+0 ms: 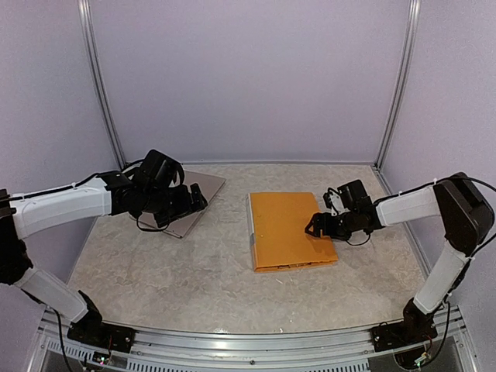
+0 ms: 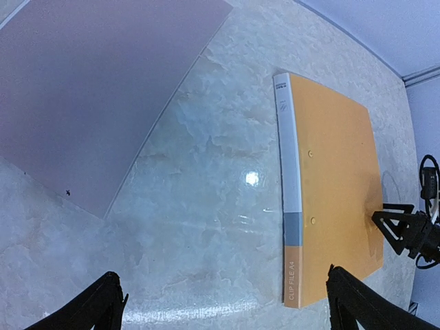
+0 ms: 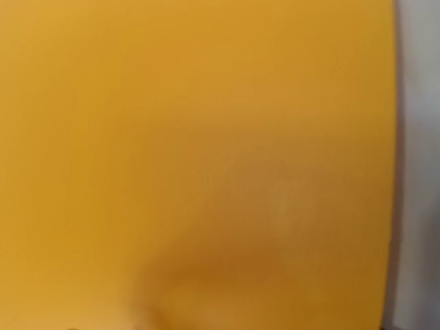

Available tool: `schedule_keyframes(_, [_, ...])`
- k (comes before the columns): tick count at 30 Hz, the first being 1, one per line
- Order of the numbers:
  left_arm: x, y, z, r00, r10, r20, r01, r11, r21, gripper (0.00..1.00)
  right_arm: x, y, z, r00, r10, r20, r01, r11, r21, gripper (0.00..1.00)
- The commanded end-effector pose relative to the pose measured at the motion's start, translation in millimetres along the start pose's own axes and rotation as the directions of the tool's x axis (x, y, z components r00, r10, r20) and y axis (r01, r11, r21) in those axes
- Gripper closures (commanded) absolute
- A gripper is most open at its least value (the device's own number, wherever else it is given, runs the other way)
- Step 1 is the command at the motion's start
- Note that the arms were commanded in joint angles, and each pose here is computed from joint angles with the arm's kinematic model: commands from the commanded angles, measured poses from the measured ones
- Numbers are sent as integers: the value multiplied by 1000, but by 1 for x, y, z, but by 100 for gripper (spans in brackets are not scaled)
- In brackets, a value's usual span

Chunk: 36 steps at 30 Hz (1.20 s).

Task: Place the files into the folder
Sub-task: Move the folder with files to the center of the board, then reset both arms

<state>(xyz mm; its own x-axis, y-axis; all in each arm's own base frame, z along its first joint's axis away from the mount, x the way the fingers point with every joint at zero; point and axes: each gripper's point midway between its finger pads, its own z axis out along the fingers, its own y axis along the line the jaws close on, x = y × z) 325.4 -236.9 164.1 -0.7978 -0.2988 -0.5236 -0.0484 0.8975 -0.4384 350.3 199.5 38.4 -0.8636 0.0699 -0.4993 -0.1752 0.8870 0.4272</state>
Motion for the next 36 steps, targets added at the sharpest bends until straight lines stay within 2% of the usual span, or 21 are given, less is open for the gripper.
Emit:
schedule_keyframes(1, [3, 12, -10, 1000, -22, 10, 22, 999, -37, 1, -13, 9, 21, 1000, -11, -26, 11, 1000, -15, 14])
schedule_keyframes(5, [2, 21, -18, 999, -34, 38, 37, 997, -63, 1, -24, 35, 25, 996, -77, -36, 74, 994, -84, 14])
schedule_keyframes(8, [-2, 28, -28, 997, -38, 72, 44, 995, -85, 1, -32, 43, 11, 993, -116, -19, 115, 990, -79, 14])
schedule_keyframes(19, [-17, 40, -58, 985, -15, 171, 33, 994, -101, 1, -85, 37, -97, 949, -243, 202, 211, 963, 167, 8])
schedule_keyframes(24, [-35, 41, -75, 956, 35, 291, -16, 998, -68, 1, -110, 47, -152, 869, -323, 374, 256, 941, 220, 4])
schedule_keyframes(26, [-44, 37, -84, 941, 37, 336, -33, 999, -17, 1, -115, 47, -168, 835, -351, 424, 267, 932, 245, 1])
schedule_keyframes(30, [-63, 28, -106, 902, 64, 427, -103, 992, 70, 1, -127, 49, -195, 765, -401, 504, 282, 912, 298, 1])
schedule_keyframes(36, [-77, 17, -121, 845, 193, 499, -247, 968, 44, 1, -134, 53, -222, 655, -457, 601, 301, 888, 347, 1])
